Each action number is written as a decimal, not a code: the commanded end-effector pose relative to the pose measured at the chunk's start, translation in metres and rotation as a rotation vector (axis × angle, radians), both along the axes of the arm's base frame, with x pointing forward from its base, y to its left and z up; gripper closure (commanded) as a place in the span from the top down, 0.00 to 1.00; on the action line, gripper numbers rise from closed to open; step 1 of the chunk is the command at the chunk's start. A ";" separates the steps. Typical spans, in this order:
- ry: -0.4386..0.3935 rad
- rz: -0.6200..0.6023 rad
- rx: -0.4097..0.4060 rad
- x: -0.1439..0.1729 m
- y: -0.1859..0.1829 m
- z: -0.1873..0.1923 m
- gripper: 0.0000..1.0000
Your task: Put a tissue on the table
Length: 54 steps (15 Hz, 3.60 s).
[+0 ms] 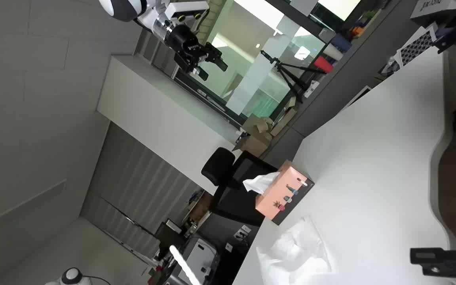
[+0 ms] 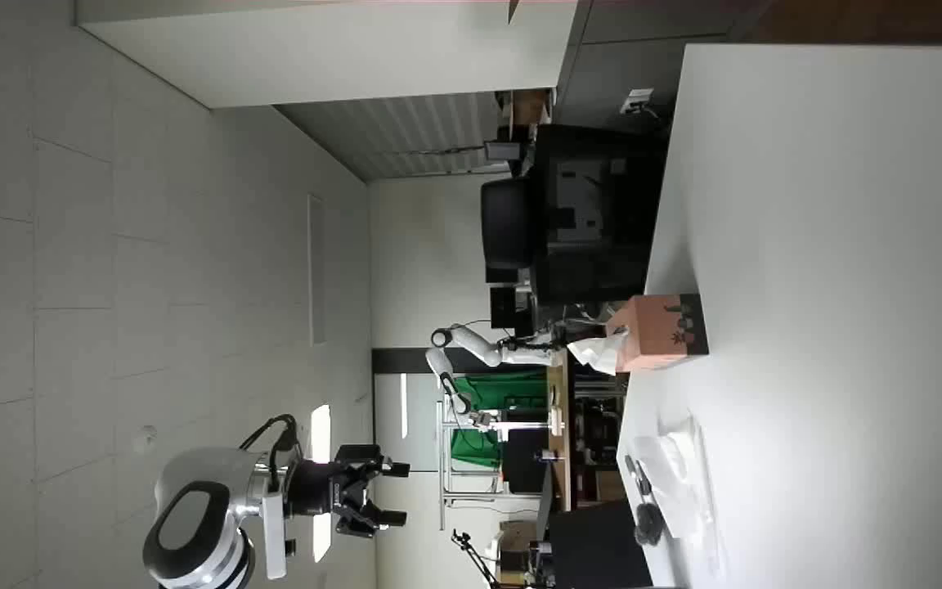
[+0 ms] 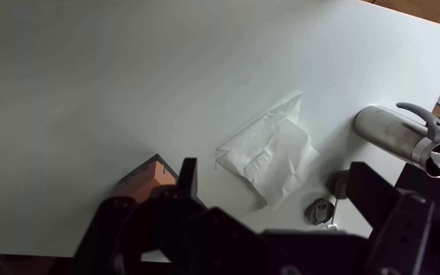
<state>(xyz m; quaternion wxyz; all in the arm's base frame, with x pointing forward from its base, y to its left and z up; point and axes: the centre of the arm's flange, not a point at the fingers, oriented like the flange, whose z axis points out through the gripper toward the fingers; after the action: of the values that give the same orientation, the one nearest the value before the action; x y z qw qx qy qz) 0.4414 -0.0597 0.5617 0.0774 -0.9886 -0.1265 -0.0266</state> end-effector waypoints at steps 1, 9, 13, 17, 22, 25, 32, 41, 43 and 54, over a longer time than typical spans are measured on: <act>-0.001 0.000 0.000 0.000 0.000 0.000 1.00; -0.003 0.000 0.000 0.000 0.000 0.001 1.00; -0.003 0.000 0.000 0.000 0.000 0.001 1.00; -0.027 0.098 -0.027 0.025 -0.008 -0.023 1.00; -0.098 0.231 -0.091 0.094 -0.030 -0.105 1.00; -0.172 0.244 -0.181 0.139 -0.039 -0.161 1.00; -0.314 0.148 -0.252 0.179 -0.030 -0.239 1.00; -0.326 0.103 -0.255 0.200 -0.027 -0.252 1.00; -0.326 0.102 -0.255 0.200 -0.027 -0.252 1.00; -0.409 0.055 -0.241 0.222 -0.022 -0.269 1.00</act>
<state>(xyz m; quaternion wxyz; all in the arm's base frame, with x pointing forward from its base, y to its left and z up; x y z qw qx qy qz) 0.6437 -0.0829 0.3060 -0.0680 -0.9631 -0.1917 -0.1760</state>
